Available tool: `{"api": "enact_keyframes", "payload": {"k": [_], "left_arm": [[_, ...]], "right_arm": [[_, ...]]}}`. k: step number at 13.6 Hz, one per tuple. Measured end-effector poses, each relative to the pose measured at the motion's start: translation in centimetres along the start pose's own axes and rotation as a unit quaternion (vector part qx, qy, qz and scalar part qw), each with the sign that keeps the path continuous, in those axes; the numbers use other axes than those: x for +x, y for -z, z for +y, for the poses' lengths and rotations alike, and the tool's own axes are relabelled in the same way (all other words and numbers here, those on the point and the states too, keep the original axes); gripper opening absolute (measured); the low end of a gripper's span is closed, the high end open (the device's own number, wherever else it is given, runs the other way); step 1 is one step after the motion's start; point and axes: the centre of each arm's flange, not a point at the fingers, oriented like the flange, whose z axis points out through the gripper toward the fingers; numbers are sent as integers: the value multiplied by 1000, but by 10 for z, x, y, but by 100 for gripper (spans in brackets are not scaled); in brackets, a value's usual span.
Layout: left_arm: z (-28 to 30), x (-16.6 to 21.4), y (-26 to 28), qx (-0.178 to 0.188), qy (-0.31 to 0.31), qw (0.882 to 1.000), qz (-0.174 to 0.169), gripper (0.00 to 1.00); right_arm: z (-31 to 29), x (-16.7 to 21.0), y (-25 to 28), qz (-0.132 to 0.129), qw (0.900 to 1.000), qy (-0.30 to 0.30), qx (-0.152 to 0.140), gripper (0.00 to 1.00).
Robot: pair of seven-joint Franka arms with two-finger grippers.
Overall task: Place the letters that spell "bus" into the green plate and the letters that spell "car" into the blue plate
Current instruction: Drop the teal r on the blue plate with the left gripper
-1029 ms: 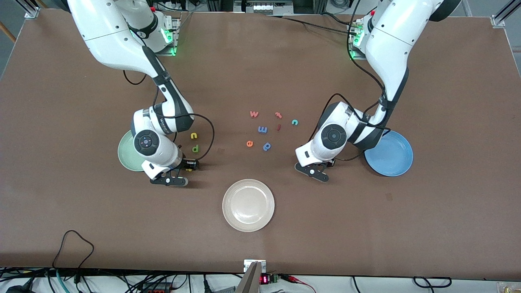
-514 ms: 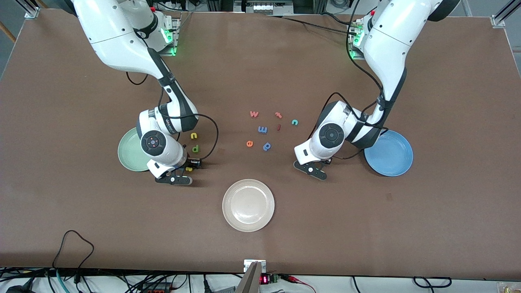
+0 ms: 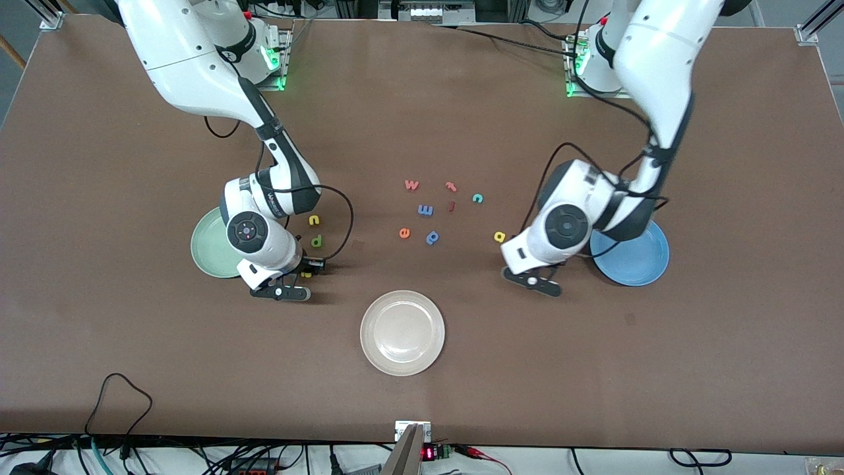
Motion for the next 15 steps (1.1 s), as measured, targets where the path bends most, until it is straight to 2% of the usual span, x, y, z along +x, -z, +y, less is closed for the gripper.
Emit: {"api": "enact_keyframes", "payload": {"k": [3, 5, 6, 9, 10, 12, 15], "left_arm": [[-82, -20, 13, 25, 23, 998, -48, 11], [-123, -31, 0, 31, 43, 996, -69, 11], [-140, -36, -16, 36, 50, 996, -69, 11], [-167, -55, -72, 27, 58, 997, -53, 11], [-166, -59, -80, 25, 57, 997, -53, 15], [-160, -58, -77, 25, 52, 997, -47, 33], [-131, -54, -44, 25, 29, 999, -23, 61]], "right_arm": [[0, 0, 1, 1, 1000, 0, 0, 38], [0, 1, 1, 2, 1000, -1, 1, 34], [0, 1, 1, 2, 1000, -2, 1, 29], [0, 1, 1, 2, 1000, -3, 1, 28], [0, 1, 1, 2, 1000, -3, 1, 28], [0, 1, 1, 2, 1000, -5, 1, 28], [10, 5, 8, -2, 1000, -12, -3, 28]]}}
